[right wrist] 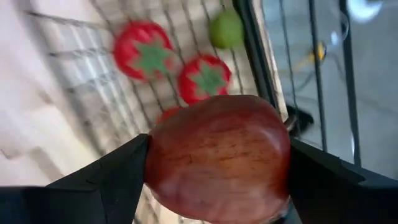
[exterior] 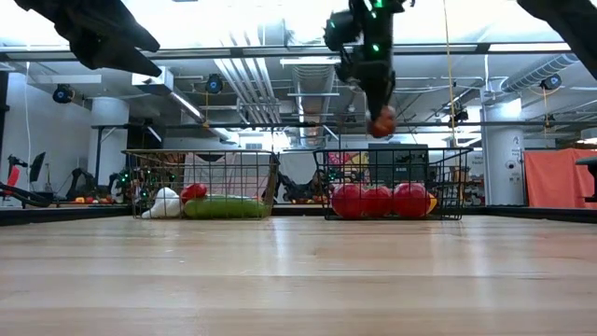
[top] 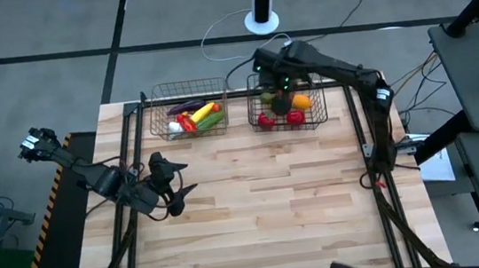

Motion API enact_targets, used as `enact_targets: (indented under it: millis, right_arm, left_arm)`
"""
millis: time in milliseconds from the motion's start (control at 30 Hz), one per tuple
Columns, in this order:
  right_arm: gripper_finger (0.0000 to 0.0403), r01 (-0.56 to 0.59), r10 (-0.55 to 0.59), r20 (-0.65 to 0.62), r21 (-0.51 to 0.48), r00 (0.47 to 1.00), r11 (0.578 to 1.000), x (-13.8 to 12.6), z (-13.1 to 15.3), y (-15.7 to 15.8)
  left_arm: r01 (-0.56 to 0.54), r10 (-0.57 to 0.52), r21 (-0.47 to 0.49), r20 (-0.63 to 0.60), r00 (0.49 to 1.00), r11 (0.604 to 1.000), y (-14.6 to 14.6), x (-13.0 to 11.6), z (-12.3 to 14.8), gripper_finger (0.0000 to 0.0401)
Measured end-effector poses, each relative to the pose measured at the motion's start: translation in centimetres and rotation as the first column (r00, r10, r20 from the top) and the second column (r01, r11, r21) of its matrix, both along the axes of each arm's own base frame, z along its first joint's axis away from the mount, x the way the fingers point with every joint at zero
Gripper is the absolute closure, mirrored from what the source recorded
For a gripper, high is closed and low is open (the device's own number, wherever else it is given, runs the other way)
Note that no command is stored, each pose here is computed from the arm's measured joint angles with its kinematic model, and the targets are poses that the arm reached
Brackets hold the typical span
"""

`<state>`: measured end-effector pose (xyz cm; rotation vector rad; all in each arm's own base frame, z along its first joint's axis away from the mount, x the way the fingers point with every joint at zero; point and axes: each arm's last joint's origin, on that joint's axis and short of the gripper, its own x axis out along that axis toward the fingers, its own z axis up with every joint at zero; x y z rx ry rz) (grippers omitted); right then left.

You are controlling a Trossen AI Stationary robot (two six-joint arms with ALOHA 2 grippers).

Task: Sort produce into baskets
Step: Put the red apple into the right wire basket, then return to Home Position

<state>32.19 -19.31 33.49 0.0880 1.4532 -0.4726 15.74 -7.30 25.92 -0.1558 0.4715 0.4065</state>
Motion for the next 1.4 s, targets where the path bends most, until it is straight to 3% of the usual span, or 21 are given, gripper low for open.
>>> enact_targets:
  millis: [267, 600, 1100, 1267, 1400]
  right_arm:
    - [0.0087, 0.069, -0.062, -0.111, 0.058, 0.992, 0.996, -3.5, -2.8, -4.5]
    - [0.0087, -0.039, 0.064, -0.202, 0.123, 0.977, 0.992, -4.7, -7.9, -5.6]
    - [0.0036, 0.022, 0.003, -0.205, 0.121, 0.979, 0.992, -4.9, -8.4, -5.8]
    - [0.0035, 0.056, -0.042, -0.117, 0.116, 0.992, 0.992, -4.7, -6.8, -5.6]
    - [0.0035, 0.065, -0.085, 0.113, 0.168, 0.990, 0.984, -4.2, -4.6, -4.5]
  left_arm:
    - [-0.009, 0.009, 0.004, 0.003, 1.000, 1.000, 0.0, 0.1, -0.1, 0.0085]
    - [-0.036, 0.038, 0.052, -0.031, 0.999, 0.998, -0.4, 0.9, -1.0, 0.0085]
    - [-0.042, 0.046, 0.071, -0.057, 0.997, 0.997, -0.7, 1.4, -1.6, 0.0085]
    - [-0.047, 0.050, 0.060, -0.053, 0.997, 0.997, -0.8, 1.5, -1.6, 0.0085]
    - [-0.024, 0.026, 0.033, -0.057, 0.998, 0.999, -1.0, 1.7, -1.7, 0.0085]
